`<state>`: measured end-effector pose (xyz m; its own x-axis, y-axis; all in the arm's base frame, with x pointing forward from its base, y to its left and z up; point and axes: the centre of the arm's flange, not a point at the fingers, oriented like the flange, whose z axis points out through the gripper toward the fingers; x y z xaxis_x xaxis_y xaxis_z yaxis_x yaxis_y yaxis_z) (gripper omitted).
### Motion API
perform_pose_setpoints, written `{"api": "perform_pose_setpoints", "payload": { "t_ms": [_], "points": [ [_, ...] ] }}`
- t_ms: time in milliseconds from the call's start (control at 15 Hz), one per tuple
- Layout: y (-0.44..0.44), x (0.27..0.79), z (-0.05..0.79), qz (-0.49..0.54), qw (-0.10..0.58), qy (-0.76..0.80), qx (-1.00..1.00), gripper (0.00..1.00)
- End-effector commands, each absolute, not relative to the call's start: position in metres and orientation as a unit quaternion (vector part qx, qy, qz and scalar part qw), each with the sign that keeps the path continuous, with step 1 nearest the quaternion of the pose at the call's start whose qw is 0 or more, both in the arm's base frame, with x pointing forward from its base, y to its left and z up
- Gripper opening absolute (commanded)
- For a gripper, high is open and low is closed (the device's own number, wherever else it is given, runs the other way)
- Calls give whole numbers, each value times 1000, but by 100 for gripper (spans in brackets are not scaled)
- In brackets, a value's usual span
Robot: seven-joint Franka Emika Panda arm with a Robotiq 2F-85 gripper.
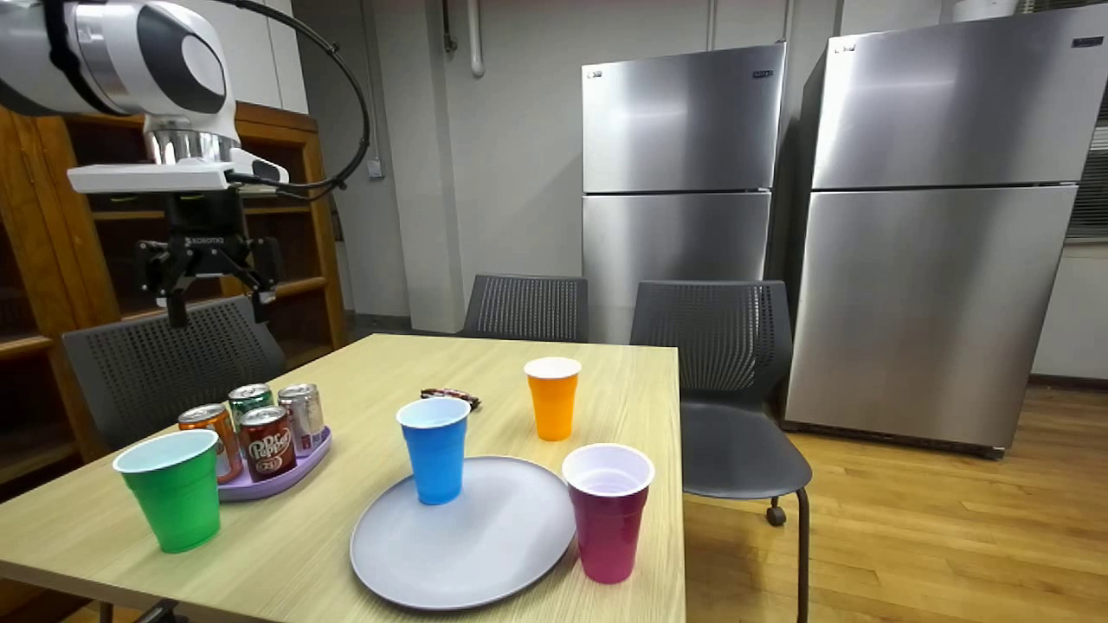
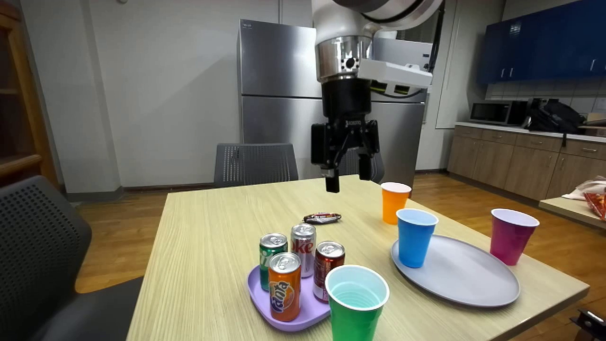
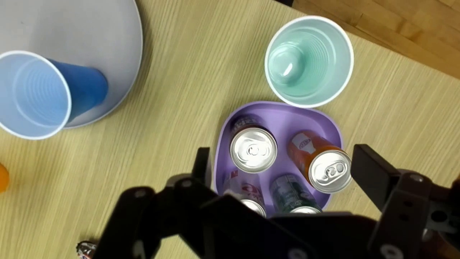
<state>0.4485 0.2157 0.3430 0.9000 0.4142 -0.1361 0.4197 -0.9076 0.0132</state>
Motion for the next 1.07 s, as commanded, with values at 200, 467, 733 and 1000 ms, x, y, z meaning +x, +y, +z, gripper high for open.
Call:
{"api": "perform_pose_setpoints", "payload": {
  "t_ms": [200, 467, 733, 1000],
  "points": [
    [179, 411, 334, -65, 25, 176, 982, 100],
    [179, 404, 320, -71, 36, 172, 982, 100],
    [181, 400, 308, -75, 42, 163, 983, 100],
    [183, 399, 300, -78, 43, 158, 983, 100]
  ]
}}
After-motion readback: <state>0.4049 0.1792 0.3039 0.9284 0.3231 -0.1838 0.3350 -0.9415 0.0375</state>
